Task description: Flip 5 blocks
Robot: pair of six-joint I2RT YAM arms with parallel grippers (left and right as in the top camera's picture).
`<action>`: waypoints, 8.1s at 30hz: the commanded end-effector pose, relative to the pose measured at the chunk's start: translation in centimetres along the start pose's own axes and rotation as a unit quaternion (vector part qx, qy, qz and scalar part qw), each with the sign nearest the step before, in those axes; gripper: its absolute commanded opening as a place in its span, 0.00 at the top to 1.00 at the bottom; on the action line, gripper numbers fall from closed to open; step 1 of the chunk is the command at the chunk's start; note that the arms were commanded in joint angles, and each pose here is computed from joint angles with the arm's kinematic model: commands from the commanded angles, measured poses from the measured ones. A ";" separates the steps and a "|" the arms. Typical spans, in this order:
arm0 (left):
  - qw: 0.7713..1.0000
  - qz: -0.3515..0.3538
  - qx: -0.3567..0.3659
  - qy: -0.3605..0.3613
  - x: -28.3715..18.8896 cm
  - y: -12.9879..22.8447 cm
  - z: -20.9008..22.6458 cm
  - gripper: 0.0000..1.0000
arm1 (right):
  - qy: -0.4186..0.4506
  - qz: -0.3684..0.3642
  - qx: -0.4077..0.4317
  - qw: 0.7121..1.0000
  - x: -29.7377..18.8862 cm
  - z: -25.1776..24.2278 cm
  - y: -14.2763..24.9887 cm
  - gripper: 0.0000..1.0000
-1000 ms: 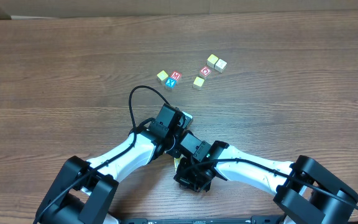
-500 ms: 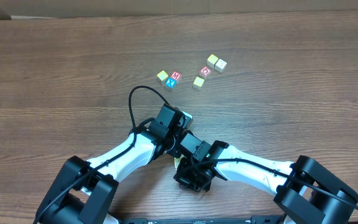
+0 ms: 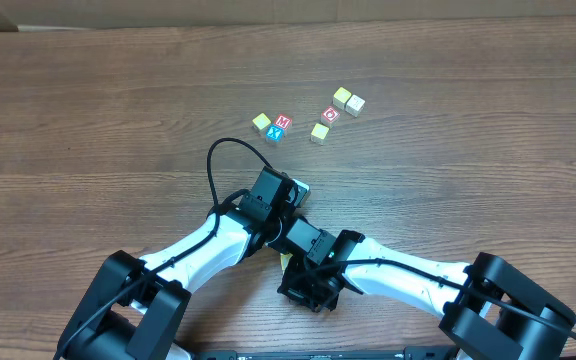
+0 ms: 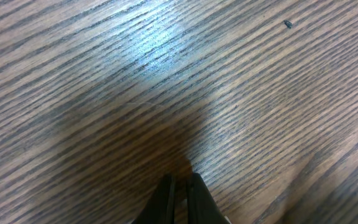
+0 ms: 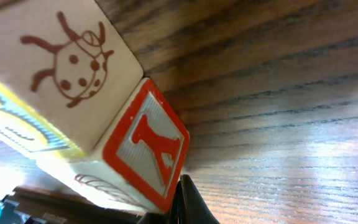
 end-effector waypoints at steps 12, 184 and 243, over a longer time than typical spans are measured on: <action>0.996 0.074 -0.013 0.039 1.5 3.8 -0.9 0.96 | 0.021 -0.063 0.022 0.998 -0.2 -0.2 -1.5 0.96; 0.998 0.019 -0.003 -0.065 1.6 1.9 1.7 0.96 | 0.068 -0.073 0.000 0.995 -0.4 -0.8 2.8 0.96; 0.863 -0.350 -0.308 -0.196 -36.6 4.8 6.8 0.96 | -0.016 -0.360 -0.002 0.933 -34.8 -10.0 -10.7 0.87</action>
Point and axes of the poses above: each gripper's point midway between its finger pads, its own x axis out along the fingers, its own z axis along the line the jaws close on, y = z × x, the point moved 5 cm from there along -x, back along the fingers, and after that the axes turned 3 degrees about -x, right-handed, at the moved point
